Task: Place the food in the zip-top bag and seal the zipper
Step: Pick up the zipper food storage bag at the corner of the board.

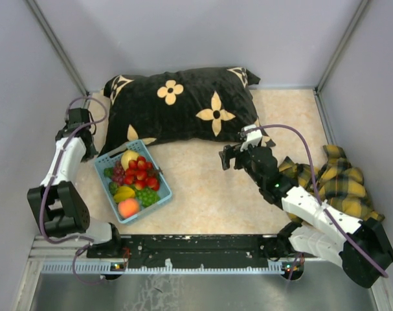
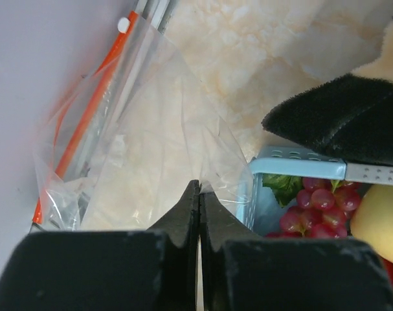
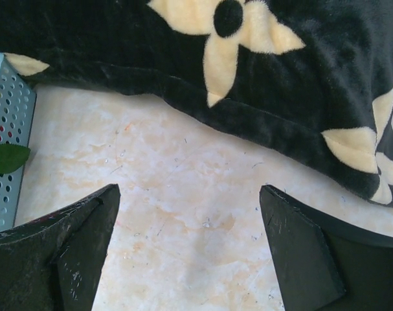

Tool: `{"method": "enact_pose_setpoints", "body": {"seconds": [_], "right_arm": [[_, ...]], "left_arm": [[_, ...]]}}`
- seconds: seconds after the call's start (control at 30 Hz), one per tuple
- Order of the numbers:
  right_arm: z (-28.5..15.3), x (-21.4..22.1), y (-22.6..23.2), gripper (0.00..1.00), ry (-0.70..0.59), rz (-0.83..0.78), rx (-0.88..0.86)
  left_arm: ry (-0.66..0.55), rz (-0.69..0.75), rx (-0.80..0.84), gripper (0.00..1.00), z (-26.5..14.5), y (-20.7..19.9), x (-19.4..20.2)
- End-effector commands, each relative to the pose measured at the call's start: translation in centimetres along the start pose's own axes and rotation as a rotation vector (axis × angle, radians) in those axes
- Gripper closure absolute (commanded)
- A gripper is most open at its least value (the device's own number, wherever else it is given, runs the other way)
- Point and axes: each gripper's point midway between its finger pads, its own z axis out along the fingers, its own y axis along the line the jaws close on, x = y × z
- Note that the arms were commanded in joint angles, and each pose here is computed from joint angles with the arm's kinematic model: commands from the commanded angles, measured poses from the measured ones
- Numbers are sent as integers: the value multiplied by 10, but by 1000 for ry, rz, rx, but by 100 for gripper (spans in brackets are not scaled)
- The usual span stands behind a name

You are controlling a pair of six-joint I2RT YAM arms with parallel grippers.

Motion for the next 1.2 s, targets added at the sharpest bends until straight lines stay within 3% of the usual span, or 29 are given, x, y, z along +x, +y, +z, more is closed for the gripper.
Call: {"method": "enact_pose_setpoints", "body": {"seconds": [0.0,0.5,0.77,0.97,1.17], "right_arm": [[-1,-23,3,10,-77,-1,0],[2,-30,16,7,-80,-44,-74],[-5,-44,28,7,-132,-81,-147],[-12,-53,41,7,-207,-91,-230],[-12,-45,55,8,-215,-55,-312]], "left_arm": [[-112,-66,50,100,-29,7,-19],[-350,-84,655,100,-168,-40,-42],[-550,-110,1014,100,-270,-53,-49],[-586,-133,1309,100,-317,-73,-41],[-575,-197,1473,100,-334,-85,-30]]}}
